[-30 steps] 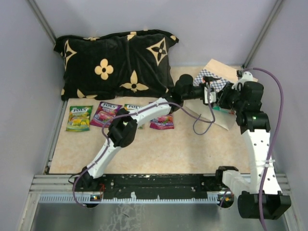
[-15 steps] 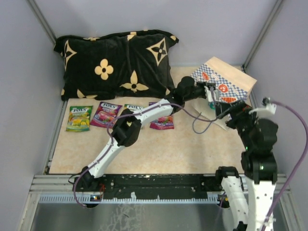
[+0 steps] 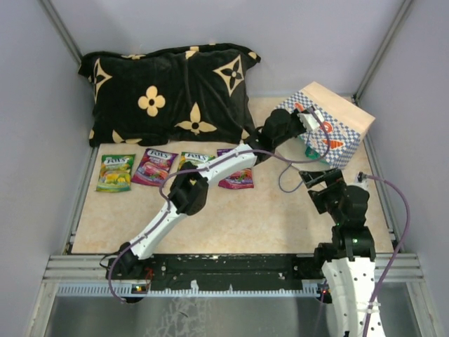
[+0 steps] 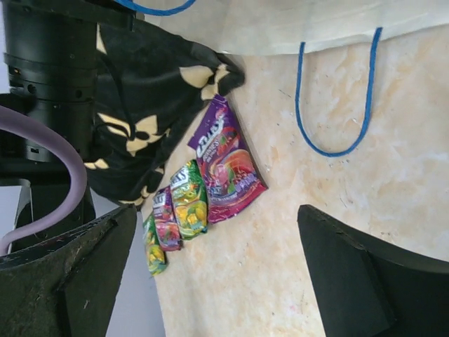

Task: Take the snacks out of the paper bag
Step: Take out the snack from the paper bag.

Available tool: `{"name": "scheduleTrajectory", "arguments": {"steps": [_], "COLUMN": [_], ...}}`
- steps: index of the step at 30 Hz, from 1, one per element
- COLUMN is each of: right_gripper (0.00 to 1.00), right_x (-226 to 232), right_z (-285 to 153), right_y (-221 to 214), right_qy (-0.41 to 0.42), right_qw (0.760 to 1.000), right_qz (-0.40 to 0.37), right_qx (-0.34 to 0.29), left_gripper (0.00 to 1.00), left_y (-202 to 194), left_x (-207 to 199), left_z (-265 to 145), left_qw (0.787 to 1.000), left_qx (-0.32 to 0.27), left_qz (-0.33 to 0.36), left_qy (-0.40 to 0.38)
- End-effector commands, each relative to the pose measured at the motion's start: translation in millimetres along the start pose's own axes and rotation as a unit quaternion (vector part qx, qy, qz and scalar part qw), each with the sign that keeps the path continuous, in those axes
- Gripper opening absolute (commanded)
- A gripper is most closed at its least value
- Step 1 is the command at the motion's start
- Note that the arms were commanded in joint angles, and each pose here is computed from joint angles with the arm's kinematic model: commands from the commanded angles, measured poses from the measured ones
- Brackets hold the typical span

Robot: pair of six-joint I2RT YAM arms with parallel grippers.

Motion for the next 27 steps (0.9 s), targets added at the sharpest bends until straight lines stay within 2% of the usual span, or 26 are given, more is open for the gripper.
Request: {"name": "scheduleTrajectory", "arguments": {"steps": [1,13,20,23,27], "right_gripper": [0.98,0.95,0.91,0.88,0.77], "right_x": [21,18,22,27,34], "right_z": [0,58,89,97,104], "right_y": [14,46,63,71,82], "right_qy": [0.047,0.063,0.086,0.094,0.098], "right_qw": [0.998,0.975,0.959,0.952,0.943], "right_qz": [0.016,0.154,0.205,0.222,0.237], "right_qx": [-0.043,-0.144,-0.175,-0.19,-0.211], "left_gripper": [0.0,0.0,0.0,0.0,0.02], "left_y": [19,33,41,44,49], "left_x": [39,40,33,27,19], "left_z": [-14,-32,-42,-44,-48], "left_qw": [0.996,0.997,0.994,0.993,0.991], "left_qx": [-0.011,-0.005,-0.017,-0.021,-0.021], "left_qz": [-0.081,-0.077,-0.101,-0.103,-0.106], "left_qy": [0.023,-0.018,-0.047,-0.057,-0.074]}}
Point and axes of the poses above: each gripper's point midway between its finger pads, its own z axis out along the fingers, its own x axis along the line the jaws close on, y = z × x, the point moved 6 cm from there along -z, back along the fingers, and after that the axes turned 1 degree about z, right-handed, at the moved point
